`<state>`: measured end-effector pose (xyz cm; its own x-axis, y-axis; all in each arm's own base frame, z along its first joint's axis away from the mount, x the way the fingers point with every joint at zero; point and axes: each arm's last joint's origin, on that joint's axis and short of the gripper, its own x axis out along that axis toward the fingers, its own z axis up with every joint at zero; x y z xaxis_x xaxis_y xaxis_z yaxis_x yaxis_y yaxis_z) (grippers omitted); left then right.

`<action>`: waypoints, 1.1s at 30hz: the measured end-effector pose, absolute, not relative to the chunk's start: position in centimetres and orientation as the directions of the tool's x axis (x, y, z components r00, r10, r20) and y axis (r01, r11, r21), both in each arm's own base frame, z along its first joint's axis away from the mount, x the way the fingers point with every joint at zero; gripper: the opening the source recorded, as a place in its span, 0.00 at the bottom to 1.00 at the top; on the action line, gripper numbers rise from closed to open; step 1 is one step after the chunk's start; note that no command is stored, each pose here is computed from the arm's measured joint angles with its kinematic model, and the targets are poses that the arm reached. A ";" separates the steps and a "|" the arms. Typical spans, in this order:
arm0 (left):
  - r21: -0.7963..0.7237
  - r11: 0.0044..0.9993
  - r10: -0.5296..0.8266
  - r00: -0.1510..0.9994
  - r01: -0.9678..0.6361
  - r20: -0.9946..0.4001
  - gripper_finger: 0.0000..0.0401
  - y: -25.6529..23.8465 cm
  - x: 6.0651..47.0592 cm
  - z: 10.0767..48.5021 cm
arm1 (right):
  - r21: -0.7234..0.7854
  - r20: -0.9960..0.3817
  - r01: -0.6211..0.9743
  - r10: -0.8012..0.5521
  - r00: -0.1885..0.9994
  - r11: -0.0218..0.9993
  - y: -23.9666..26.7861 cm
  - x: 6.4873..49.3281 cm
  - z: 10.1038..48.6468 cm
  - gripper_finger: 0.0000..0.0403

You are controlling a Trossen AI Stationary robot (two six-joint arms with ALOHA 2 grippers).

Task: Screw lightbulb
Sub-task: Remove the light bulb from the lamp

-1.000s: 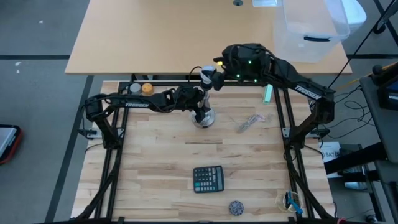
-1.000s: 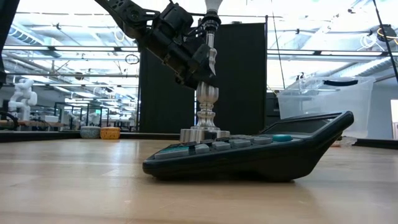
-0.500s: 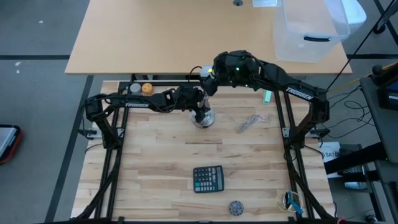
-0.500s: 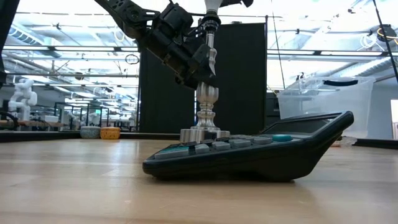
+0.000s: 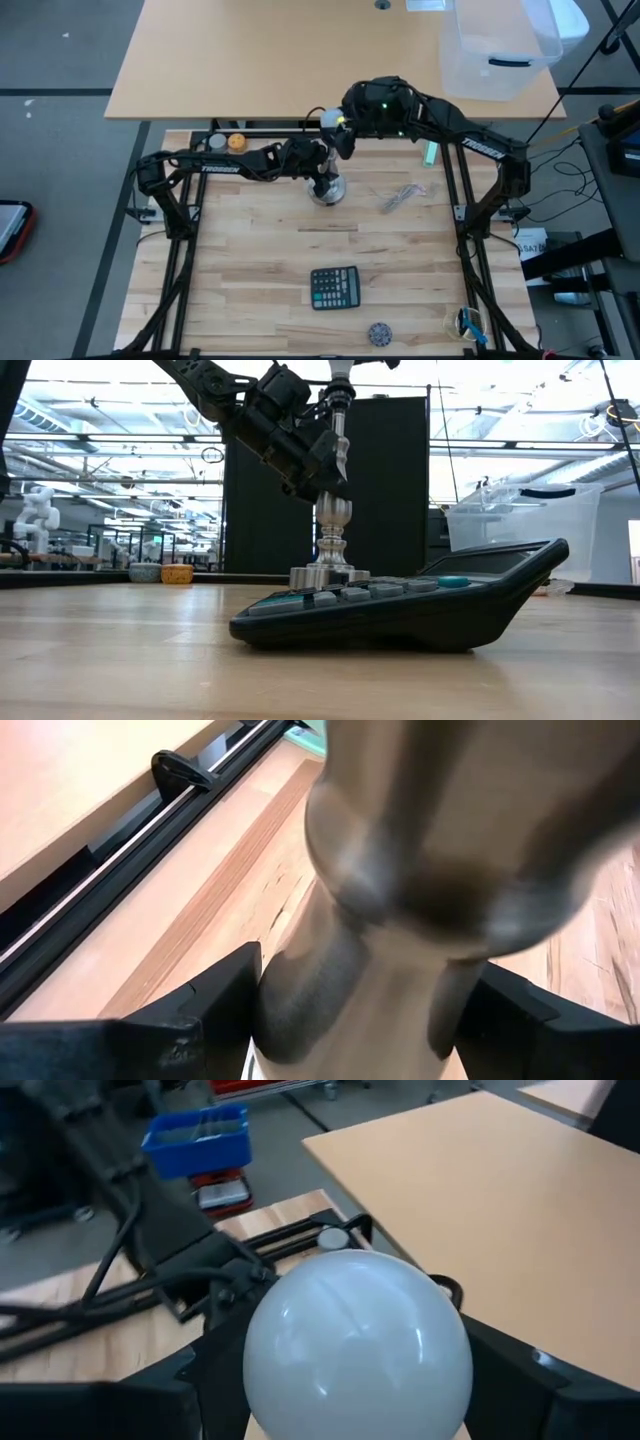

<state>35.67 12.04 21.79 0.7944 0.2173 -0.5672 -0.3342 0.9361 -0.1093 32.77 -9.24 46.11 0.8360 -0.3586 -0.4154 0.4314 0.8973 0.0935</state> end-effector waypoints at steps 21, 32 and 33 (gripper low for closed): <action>-0.103 0.952 0.183 0.804 -0.289 -0.566 0.66 11.7 35.8 21.8 | -0.301 -0.454 -0.108 -0.043 0.890 0.948 -13.2 30.9 45.6 0.65; -0.130 0.948 0.171 0.807 -0.291 -0.565 0.66 11.7 35.8 21.8 | -0.363 -0.425 -0.101 -0.068 0.903 0.926 -14.3 30.8 45.7 0.68; -0.133 0.947 0.170 0.807 -0.293 -0.565 0.66 11.7 35.8 21.8 | -0.350 -0.424 -0.085 -0.077 0.902 0.933 -14.2 30.9 45.7 0.70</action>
